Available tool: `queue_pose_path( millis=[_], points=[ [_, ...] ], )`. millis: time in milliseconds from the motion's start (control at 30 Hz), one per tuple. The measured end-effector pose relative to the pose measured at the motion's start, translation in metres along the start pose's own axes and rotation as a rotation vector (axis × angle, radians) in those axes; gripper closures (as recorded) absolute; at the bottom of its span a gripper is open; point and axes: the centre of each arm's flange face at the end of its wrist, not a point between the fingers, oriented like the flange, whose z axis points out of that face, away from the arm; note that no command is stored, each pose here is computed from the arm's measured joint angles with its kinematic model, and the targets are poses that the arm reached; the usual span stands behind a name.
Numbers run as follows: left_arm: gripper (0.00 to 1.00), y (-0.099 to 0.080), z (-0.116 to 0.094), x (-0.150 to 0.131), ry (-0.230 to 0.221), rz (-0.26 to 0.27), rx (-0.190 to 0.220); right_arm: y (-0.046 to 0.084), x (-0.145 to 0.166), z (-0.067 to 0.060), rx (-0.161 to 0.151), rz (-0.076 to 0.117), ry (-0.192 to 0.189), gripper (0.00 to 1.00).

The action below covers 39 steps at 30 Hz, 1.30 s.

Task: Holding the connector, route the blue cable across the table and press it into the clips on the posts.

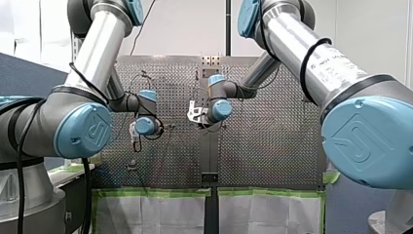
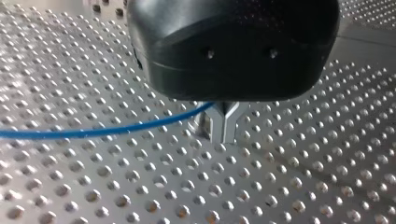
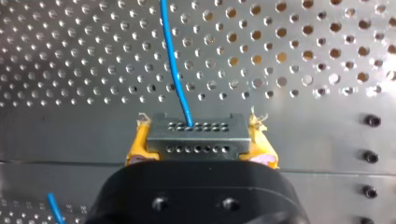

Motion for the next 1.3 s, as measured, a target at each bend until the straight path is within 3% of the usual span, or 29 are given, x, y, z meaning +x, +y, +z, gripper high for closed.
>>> queue_pose_path(
  millis=[300, 367, 433, 467, 500, 533, 567, 600, 667, 733, 967, 1300],
  points=[
    [0.96, 0.002, 0.027, -0.012, -0.017, -0.004, -0.007, 0.017, 0.004, 0.003, -0.019, 0.006, 0.005, 1.00],
    [0.78, 0.003, 0.029, -0.014, -0.021, -0.006, -0.007, 0.019, 0.005, 0.004, -0.022, 0.006, 0.007, 1.00],
    [0.74, 0.003, 0.030, -0.015, -0.022, -0.009, -0.007, 0.020, 0.005, 0.004, -0.024, 0.006, 0.007, 1.00],
    [0.60, 0.003, 0.030, -0.015, -0.021, -0.011, -0.006, 0.020, 0.005, 0.004, -0.024, 0.006, 0.007, 1.00],
    [0.60, 0.003, 0.030, -0.015, -0.019, -0.012, -0.006, 0.021, 0.005, 0.004, -0.024, 0.006, 0.007, 1.00],
    [0.51, 0.004, 0.030, -0.015, -0.015, -0.014, -0.006, 0.021, 0.005, 0.004, -0.024, 0.006, 0.007, 1.00],
    [0.32, 0.004, 0.030, -0.015, -0.010, -0.015, -0.007, 0.021, 0.005, 0.004, -0.024, 0.006, 0.007, 1.00],
    [0.32, 0.005, 0.029, -0.014, -0.004, -0.016, -0.009, 0.021, 0.005, 0.004, -0.024, 0.006, 0.007, 1.00],
    [0.06, 0.007, 0.028, -0.013, 0.013, -0.010, -0.016, 0.021, 0.005, 0.004, -0.024, 0.005, 0.006, 1.00],
    [0.00, 0.009, 0.026, -0.011, 0.031, 0.003, -0.026, 0.021, 0.005, 0.004, -0.024, 0.005, 0.005, 1.00],
    [0.00, 0.013, 0.018, -0.007, 0.093, 0.038, -0.080, 0.021, 0.004, 0.003, -0.023, 0.003, 0.000, 1.00],
    [0.00, 0.009, -0.021, -0.011, 0.186, 0.043, -0.094, 0.021, 0.004, 0.002, -0.024, 0.001, -0.007, 1.00]
  ],
)
